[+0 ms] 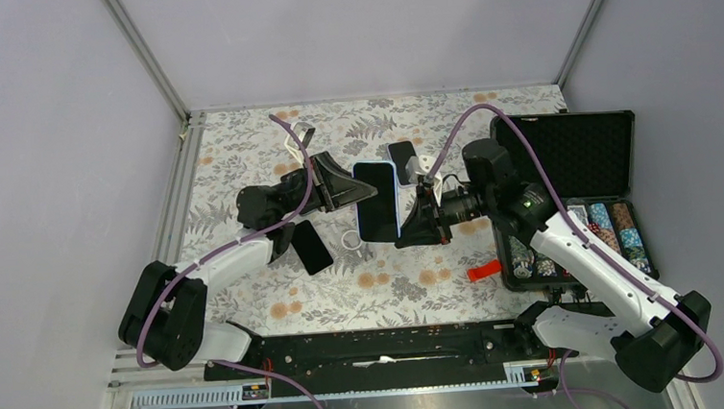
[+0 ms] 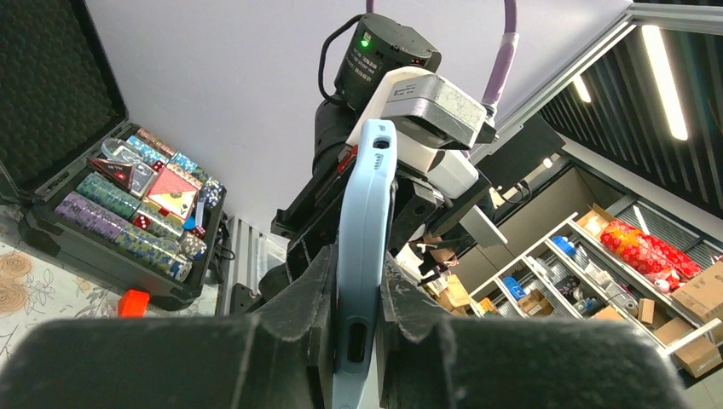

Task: Take the phone out of the phone case
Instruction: Remove the phone case from the phone.

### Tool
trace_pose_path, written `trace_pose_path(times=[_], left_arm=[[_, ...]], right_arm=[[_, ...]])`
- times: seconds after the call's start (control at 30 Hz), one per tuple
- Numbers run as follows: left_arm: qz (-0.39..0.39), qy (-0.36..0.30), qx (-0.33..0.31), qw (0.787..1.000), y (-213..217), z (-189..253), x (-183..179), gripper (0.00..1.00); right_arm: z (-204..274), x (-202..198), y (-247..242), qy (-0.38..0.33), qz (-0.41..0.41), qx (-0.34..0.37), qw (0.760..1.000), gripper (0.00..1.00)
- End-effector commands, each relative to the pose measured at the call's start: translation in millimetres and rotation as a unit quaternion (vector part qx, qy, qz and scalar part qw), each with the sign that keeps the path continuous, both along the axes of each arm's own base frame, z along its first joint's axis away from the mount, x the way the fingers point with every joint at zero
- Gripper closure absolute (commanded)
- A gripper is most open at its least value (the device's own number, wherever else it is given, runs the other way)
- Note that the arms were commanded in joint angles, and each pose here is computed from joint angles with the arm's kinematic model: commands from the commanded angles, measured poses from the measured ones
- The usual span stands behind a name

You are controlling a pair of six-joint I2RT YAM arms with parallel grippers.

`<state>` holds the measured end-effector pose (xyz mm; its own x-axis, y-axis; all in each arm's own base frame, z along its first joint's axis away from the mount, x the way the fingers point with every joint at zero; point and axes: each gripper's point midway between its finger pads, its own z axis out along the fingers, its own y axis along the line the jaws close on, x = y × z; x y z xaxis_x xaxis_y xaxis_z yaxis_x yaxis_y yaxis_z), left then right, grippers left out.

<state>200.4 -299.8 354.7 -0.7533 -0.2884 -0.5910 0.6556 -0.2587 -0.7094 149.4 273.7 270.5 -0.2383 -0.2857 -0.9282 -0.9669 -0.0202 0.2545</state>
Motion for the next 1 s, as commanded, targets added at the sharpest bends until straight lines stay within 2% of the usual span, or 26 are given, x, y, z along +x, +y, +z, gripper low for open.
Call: trace_pose_path(times=[0.0, 0.23, 0.47, 0.6, 0.7, 0.77, 0.83, 0.87, 0.97], left_arm=[[-0.032, 0.01, -0.041, 0.999, 2.0, 38.6, -15.2, 1.0], [-0.034, 0.008, -0.038, 0.999, 0.9, 37.8, -14.6, 1.0], [-0.042, 0.01, -0.035, 0.998, -1.1, 34.3, -14.9, 1.0], [-0.027, 0.015, -0.039, 0.999, -1.4, 34.4, -9.1, 1.0], [0.009, 0.019, -0.046, 0.999, -0.2, 35.6, 2.5, 1.0], [0.048, 0.026, -0.054, 0.997, 3.9, 38.1, 13.8, 1.0], [0.102, 0.029, -0.069, 0.992, 10.9, 41.3, 27.0, 1.0], [0.122, 0.032, -0.075, 0.989, 14.1, 43.6, 31.0, 1.0], [0.176, 0.049, -0.118, 0.976, 29.0, 52.7, 41.4, 1.0]], right_arm=[[5.0, 37.8, -3.4, -0.12, -0.059, -0.015, 0.991, 1.0], [-1.1, 38.1, -8.7, -0.138, -0.058, -0.037, 0.988, 1.0], [-9.6, 28.9, -6.9, -0.124, -0.026, -0.051, 0.991, 1.0], [-3.0, 32.5, -4.2, -0.127, -0.047, -0.029, 0.99, 1.0], [11.1, 36.5, -3.0, -0.129, -0.09, 0.013, 0.987, 0.99], [25.0, 39.8, -1.8, -0.13, -0.128, 0.066, 0.981, 0.86], [25.4, 40.0, 0.4, -0.089, -0.163, 0.128, 0.974, 0.6], [29.2, 38.4, 2.3, -0.074, -0.167, 0.156, 0.971, 0.53], [35.7, 38.7, 10.3, -0.051, -0.177, 0.212, 0.96, 0.46]])
